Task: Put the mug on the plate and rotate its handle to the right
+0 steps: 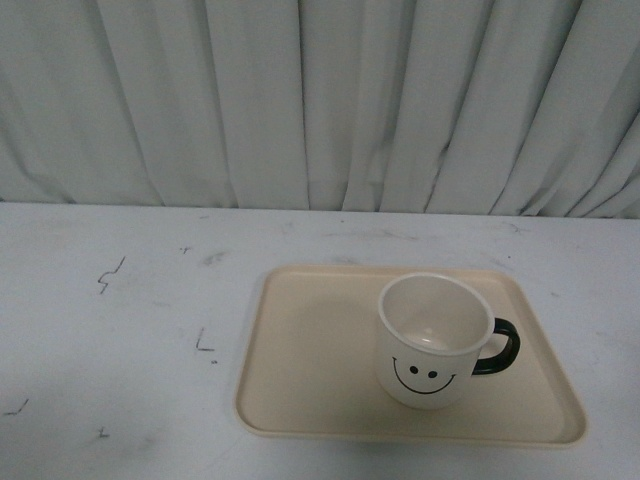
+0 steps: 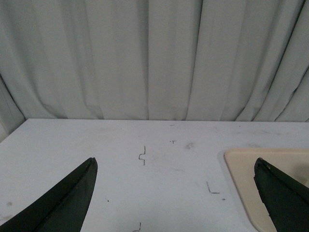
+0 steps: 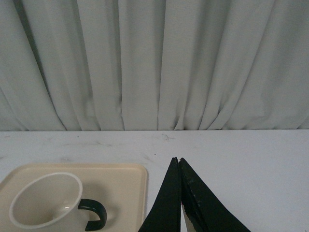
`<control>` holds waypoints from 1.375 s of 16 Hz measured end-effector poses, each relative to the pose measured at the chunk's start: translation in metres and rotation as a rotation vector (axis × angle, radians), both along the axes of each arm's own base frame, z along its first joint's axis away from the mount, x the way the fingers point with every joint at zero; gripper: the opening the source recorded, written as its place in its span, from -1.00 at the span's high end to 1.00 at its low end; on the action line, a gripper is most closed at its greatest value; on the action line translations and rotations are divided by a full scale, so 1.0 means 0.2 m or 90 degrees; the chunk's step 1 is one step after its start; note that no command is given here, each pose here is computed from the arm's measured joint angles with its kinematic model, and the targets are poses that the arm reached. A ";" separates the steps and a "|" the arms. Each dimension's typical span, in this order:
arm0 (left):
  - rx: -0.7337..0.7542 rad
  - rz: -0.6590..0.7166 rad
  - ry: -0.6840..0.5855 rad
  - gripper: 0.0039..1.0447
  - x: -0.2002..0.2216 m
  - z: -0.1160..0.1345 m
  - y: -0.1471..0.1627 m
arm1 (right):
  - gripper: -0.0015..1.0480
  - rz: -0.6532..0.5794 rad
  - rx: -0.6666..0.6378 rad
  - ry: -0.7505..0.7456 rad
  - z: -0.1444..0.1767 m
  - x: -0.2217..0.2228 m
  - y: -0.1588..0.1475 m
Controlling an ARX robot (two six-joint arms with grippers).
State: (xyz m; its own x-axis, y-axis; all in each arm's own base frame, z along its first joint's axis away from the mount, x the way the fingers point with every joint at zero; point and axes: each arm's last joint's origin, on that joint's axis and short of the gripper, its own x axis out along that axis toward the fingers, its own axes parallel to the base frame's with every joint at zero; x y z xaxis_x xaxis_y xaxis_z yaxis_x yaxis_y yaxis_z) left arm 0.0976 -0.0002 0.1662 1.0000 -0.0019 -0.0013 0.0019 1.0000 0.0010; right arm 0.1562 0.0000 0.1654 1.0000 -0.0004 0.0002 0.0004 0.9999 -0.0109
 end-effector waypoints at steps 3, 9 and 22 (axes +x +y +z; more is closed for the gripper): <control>0.000 0.000 0.000 -0.88 0.00 0.00 0.00 | 0.96 0.000 0.000 0.012 -0.02 -0.06 0.00; 0.000 0.000 0.000 -0.88 0.00 0.00 0.00 | 0.96 0.000 0.000 -0.008 0.02 -0.15 0.00; 0.000 0.000 0.000 -0.88 0.00 0.00 0.00 | 0.96 0.000 0.000 0.014 0.00 -0.26 0.00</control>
State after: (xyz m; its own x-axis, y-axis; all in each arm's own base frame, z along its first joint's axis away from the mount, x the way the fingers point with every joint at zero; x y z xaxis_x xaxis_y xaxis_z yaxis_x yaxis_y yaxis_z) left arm 0.0976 -0.0002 0.1662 1.0000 -0.0023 -0.0013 0.0023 1.0000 0.0006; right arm 0.1044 -0.0001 0.1664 0.9998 -0.0011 -0.0212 0.0009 0.9999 -0.0109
